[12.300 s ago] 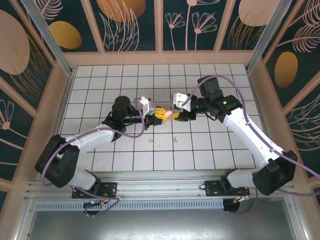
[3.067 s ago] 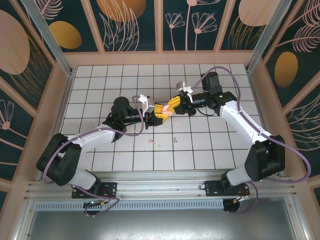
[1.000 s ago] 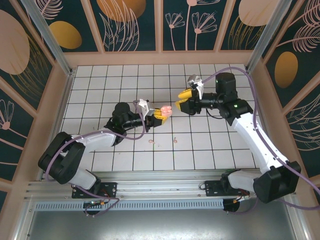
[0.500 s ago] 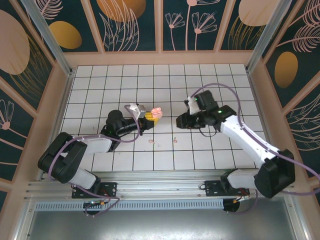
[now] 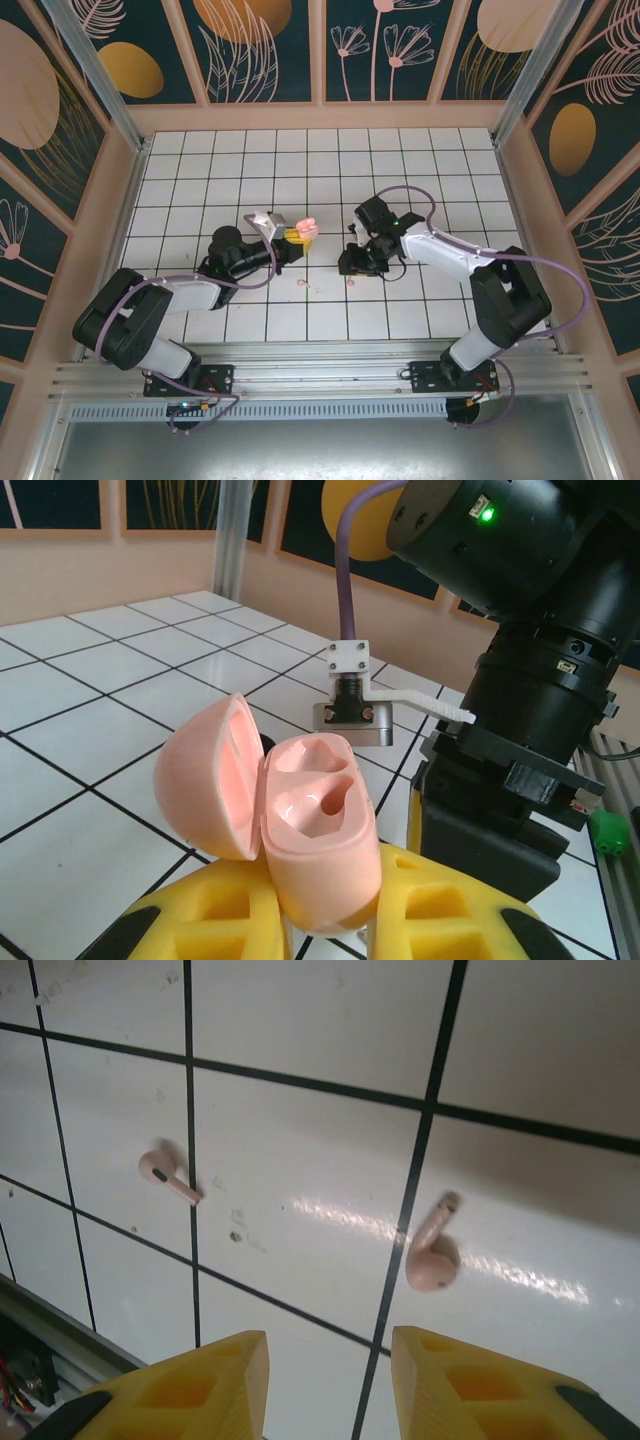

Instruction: Insert the wireless bluetooth earbuds into the charging case

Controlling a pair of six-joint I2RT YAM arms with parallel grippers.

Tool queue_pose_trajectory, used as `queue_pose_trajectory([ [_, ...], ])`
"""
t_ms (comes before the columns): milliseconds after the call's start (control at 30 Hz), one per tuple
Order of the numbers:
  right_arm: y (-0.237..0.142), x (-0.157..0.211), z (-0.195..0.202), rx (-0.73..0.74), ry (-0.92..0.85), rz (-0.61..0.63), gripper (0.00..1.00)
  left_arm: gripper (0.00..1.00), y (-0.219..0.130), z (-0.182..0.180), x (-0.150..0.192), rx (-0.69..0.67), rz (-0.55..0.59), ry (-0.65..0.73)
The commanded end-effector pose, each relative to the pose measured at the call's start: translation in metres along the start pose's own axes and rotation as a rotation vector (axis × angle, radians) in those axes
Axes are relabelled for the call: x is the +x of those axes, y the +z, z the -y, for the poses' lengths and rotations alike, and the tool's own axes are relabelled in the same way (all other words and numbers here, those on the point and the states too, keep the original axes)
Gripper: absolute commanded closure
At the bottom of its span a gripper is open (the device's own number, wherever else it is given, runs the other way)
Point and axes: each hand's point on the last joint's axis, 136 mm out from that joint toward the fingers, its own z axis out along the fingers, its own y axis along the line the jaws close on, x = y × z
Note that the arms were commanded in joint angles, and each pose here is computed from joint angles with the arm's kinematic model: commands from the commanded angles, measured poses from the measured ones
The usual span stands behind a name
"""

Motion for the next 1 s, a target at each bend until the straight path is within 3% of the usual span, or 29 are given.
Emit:
queue_pose_trajectory([
  [0, -0.001, -0.019, -0.001, 0.046, -0.135, 0.048, 0.6, 0.93, -0.006, -0.001, -0.014, -0.015, 0.05, 0.019],
  [133, -0.017, -0.027, 0.005, 0.127, -0.483, 0.083, 0.57, 0.93, -0.008, -0.001, -0.016, -0.015, 0.056, 0.023],
  [300, -0.059, -0.047, -0.009, 0.03, -0.817, 0.231, 0.51, 0.93, -0.008, 0.005, -0.018, 0.015, 0.051, 0.05],
  [400, -0.069, -0.037, -0.012, -0.008, -1.126, 0.242, 0.49, 0.93, -0.008, 0.006, -0.02, 0.021, 0.053, 0.065],
  [500, -0.06, -0.024, 0.002, 0.037, -1.395, 0.177, 0.49, 0.93, -0.008, 0.007, -0.021, 0.023, 0.042, 0.077],
  [667, -0.028, -0.007, 0.036, 0.163, -1.684, -0.072, 0.5, 0.93, -0.009, 0.006, -0.022, 0.013, 0.039, 0.086],
  [967, 0.015, 0.002, 0.033, 0.101, -1.853, -0.169, 0.47, 0.93, -0.008, 0.006, -0.02, 0.019, 0.035, 0.076],
])
